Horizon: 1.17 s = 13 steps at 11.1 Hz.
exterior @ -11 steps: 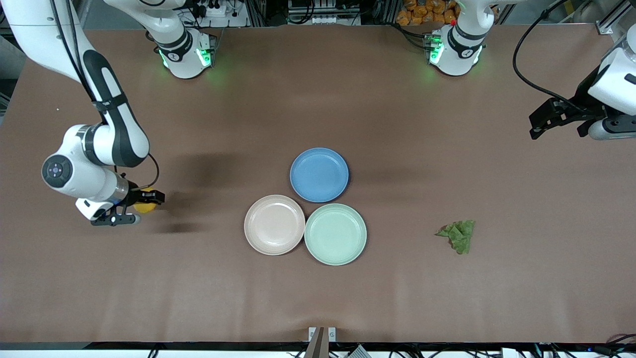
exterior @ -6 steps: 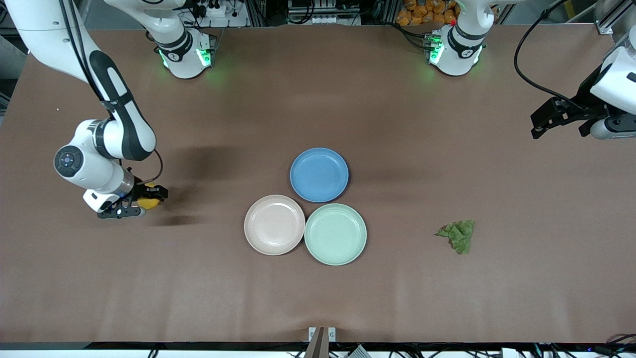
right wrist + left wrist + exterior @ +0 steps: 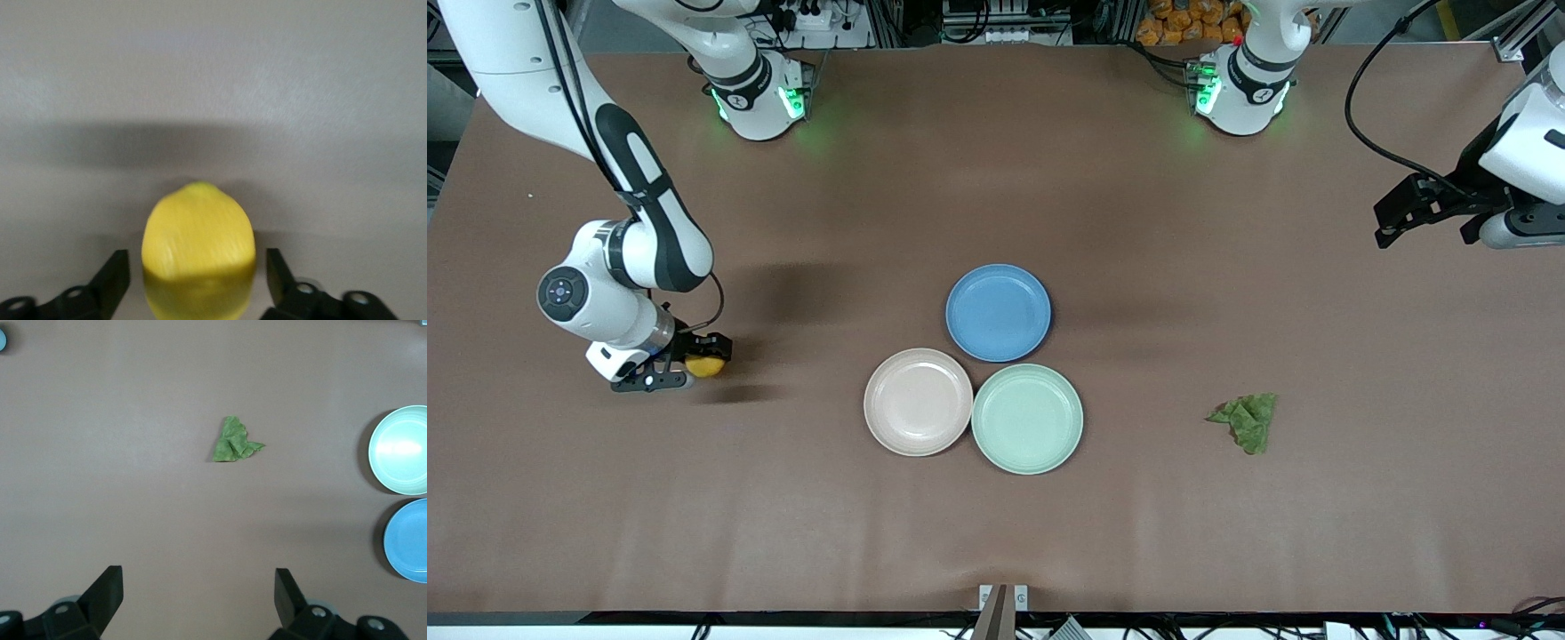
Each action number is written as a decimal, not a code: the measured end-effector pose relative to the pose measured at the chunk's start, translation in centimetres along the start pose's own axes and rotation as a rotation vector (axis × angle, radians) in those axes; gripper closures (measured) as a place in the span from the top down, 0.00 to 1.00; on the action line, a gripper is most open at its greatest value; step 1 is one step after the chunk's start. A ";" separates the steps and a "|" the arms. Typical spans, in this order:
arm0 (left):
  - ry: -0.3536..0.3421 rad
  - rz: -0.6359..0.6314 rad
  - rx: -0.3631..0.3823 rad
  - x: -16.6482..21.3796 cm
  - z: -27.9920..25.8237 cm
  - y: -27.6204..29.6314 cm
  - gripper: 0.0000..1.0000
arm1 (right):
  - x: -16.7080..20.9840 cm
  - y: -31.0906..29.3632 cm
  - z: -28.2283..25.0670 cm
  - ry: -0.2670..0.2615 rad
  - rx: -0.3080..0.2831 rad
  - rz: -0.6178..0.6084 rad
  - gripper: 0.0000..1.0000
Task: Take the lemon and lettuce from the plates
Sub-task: 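Carry the lemon away from the cream plate with the right gripper, then open the right gripper to set the lemon on the table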
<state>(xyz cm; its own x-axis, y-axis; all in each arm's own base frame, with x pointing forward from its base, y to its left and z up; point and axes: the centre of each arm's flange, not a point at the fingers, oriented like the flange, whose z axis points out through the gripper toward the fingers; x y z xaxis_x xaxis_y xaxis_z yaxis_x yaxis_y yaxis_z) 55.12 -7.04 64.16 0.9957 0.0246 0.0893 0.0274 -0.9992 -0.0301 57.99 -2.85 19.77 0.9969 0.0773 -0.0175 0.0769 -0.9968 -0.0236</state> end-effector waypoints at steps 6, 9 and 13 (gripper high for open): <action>-0.003 -0.001 0.000 0.0 0.1 -0.1 1.00 | 2.2 1.7 -5.3 -0.022 0.000 0.021 1.00; -0.005 -0.006 0.001 0.0 0.2 -0.3 1.00 | 3.6 2.6 -9.1 -0.082 0.009 0.033 1.00; -0.008 -0.012 0.002 0.1 0.4 -0.7 1.00 | 4.8 3.3 -15.1 -0.082 0.010 0.040 1.00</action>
<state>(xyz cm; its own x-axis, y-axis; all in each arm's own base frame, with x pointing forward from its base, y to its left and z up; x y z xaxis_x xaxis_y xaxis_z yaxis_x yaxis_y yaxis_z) 55.23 -6.34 63.79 0.9960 0.0371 0.0818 0.0398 -0.9987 -0.0311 63.28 -6.09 34.70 0.9942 0.0394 -0.1004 0.0364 -0.9988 -0.0314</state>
